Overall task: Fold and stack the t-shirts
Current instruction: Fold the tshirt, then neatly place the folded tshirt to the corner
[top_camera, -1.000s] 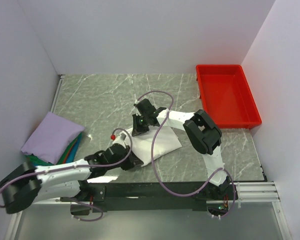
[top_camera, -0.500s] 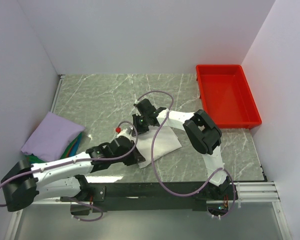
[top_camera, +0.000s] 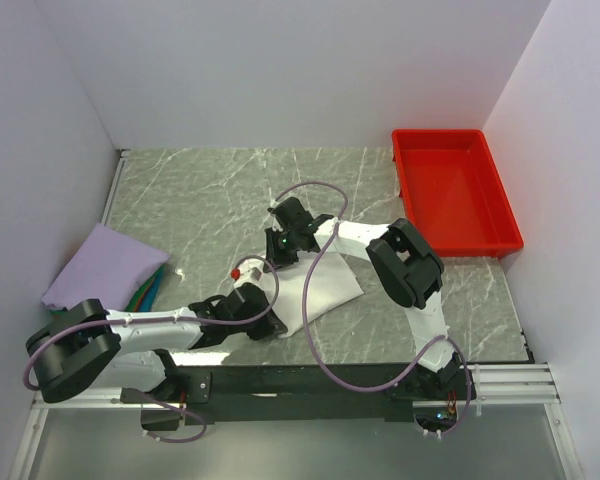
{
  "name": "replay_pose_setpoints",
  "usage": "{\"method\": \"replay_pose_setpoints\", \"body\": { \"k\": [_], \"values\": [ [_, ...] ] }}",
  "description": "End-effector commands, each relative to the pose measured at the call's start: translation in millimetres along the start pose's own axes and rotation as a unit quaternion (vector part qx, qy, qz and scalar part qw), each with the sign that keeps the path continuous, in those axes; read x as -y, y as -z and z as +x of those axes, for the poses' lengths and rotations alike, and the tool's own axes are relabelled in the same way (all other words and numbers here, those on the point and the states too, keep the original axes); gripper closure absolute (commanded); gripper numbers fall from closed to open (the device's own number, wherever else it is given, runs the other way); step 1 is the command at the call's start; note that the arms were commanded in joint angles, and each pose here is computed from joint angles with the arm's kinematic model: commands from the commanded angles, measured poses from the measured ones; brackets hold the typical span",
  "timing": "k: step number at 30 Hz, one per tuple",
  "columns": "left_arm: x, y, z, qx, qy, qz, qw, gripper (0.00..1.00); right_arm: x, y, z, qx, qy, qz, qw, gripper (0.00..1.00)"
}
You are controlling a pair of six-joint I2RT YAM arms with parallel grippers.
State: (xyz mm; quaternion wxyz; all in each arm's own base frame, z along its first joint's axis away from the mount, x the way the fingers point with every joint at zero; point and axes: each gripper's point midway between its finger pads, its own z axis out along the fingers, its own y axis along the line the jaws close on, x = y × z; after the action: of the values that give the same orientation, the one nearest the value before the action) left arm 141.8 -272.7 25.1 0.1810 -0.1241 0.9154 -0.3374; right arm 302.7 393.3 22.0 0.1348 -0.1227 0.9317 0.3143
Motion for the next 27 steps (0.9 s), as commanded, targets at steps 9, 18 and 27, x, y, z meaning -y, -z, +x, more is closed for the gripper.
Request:
{"method": "replay_pose_setpoints", "body": {
  "k": [9,18,27],
  "values": [
    [15,38,-27,0.045,0.002,-0.005,0.999,0.46,4,60,-20,0.047,0.037,0.048,0.997,0.72],
    [-4,59,-55,0.080,0.069,-0.009,0.994,0.36,-3,120,-10,0.095,0.042,0.050,0.993,0.64],
    [-13,40,-73,0.069,0.086,-0.009,0.994,0.31,24,131,63,0.064,0.036,0.040,0.996,0.75]
  ]
}}
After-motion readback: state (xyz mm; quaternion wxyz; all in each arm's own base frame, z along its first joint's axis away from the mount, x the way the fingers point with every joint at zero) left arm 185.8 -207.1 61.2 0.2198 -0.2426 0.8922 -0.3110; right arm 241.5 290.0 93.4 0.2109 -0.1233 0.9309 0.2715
